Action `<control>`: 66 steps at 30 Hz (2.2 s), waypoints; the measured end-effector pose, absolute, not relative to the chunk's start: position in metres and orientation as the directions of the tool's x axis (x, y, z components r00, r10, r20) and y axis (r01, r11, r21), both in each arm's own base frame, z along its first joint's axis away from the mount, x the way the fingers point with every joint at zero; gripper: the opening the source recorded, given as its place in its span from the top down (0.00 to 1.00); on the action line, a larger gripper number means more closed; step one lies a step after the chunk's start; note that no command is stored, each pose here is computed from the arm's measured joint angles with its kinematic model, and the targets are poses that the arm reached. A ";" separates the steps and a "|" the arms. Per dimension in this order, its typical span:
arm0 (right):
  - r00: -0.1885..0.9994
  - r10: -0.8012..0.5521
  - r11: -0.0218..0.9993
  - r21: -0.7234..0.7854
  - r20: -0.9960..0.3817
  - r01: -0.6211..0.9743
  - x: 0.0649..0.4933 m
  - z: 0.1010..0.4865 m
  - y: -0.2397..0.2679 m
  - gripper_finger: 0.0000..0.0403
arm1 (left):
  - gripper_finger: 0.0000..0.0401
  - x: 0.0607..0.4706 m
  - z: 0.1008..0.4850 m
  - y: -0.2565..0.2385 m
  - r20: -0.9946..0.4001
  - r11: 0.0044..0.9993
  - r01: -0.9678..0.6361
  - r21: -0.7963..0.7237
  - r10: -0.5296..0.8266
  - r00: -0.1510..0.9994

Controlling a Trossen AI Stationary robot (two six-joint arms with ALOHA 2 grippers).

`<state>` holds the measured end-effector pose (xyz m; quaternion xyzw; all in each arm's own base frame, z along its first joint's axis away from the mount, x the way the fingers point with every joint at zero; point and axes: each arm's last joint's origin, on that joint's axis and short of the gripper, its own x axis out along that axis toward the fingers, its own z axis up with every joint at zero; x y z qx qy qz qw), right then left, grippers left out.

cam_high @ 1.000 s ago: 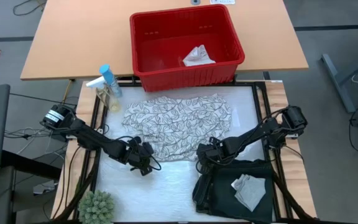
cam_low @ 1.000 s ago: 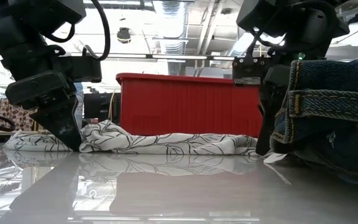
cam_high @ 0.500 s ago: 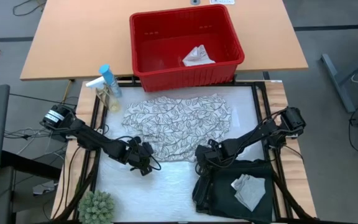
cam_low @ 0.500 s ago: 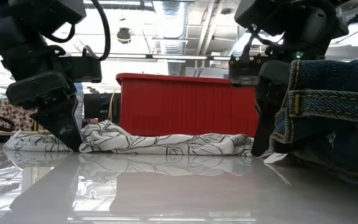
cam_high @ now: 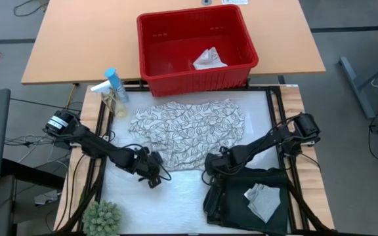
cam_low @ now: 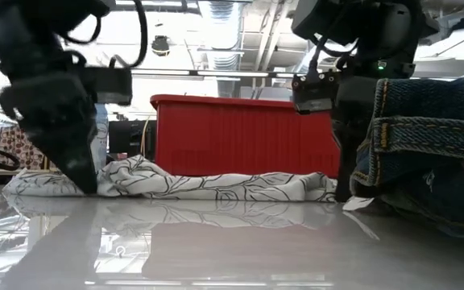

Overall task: Fold Laundry from Bin
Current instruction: Fold the white from the red laundry bin

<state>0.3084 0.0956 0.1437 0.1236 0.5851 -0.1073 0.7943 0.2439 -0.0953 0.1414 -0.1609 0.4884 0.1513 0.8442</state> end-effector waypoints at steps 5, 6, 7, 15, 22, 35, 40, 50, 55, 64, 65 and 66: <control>0.264 -0.031 0.962 0.042 -0.964 0.268 0.314 0.158 0.096 0.95 | 1.00 0.253 0.162 -0.102 -0.869 0.912 -0.392 -0.120 0.095 0.485; 0.268 -0.029 0.965 0.043 -0.963 0.260 0.316 0.160 0.096 0.95 | 1.00 0.254 0.166 -0.103 -0.871 0.913 -0.391 -0.116 0.096 0.483; 0.267 -0.025 0.967 0.045 -0.963 0.252 0.317 0.163 0.097 0.95 | 1.00 0.256 0.169 -0.103 -0.869 0.913 -0.390 -0.117 0.096 0.485; 0.233 0.027 0.982 0.070 -0.972 0.177 0.324 0.184 0.098 0.95 | 1.00 0.264 0.203 -0.108 -0.899 0.929 -0.363 -0.070 0.099 0.427; 0.196 0.014 0.991 0.039 -0.980 0.126 0.326 0.199 0.090 0.95 | 1.00 0.258 0.224 -0.104 -0.924 0.935 -0.344 0.082 0.201 0.326; 0.238 0.008 0.981 0.054 -0.971 0.188 0.309 0.232 0.049 0.95 | 1.00 0.239 0.252 -0.093 -0.891 0.901 -0.428 0.073 0.251 0.377; 0.263 0.053 0.977 0.105 -0.963 0.186 0.305 0.198 0.073 0.95 | 1.00 0.236 0.256 -0.092 -0.882 0.892 -0.447 0.059 0.257 0.396; 0.324 0.106 0.968 0.172 -0.940 0.183 0.293 0.181 0.100 0.95 | 1.00 0.235 0.256 -0.091 -0.885 0.899 -0.433 0.071 0.257 0.387; 0.442 0.135 0.965 0.218 -0.887 0.143 0.302 0.201 0.083 0.95 | 1.00 0.233 0.255 -0.091 -0.893 0.896 -0.437 0.080 0.259 0.368; 0.459 0.077 0.958 0.193 -0.885 0.212 0.300 0.210 0.055 0.95 | 1.00 0.233 0.255 -0.091 -0.898 0.885 -0.462 0.064 0.254 0.361; 0.454 0.076 0.955 0.196 -0.888 0.223 0.299 0.205 0.055 0.95 | 1.00 0.233 0.255 -0.091 -0.898 0.884 -0.462 0.063 0.252 0.360; 0.461 0.083 0.953 0.206 -0.884 0.223 0.298 0.199 0.058 0.95 | 1.00 0.233 0.255 -0.091 -0.898 0.884 -0.463 0.062 0.252 0.361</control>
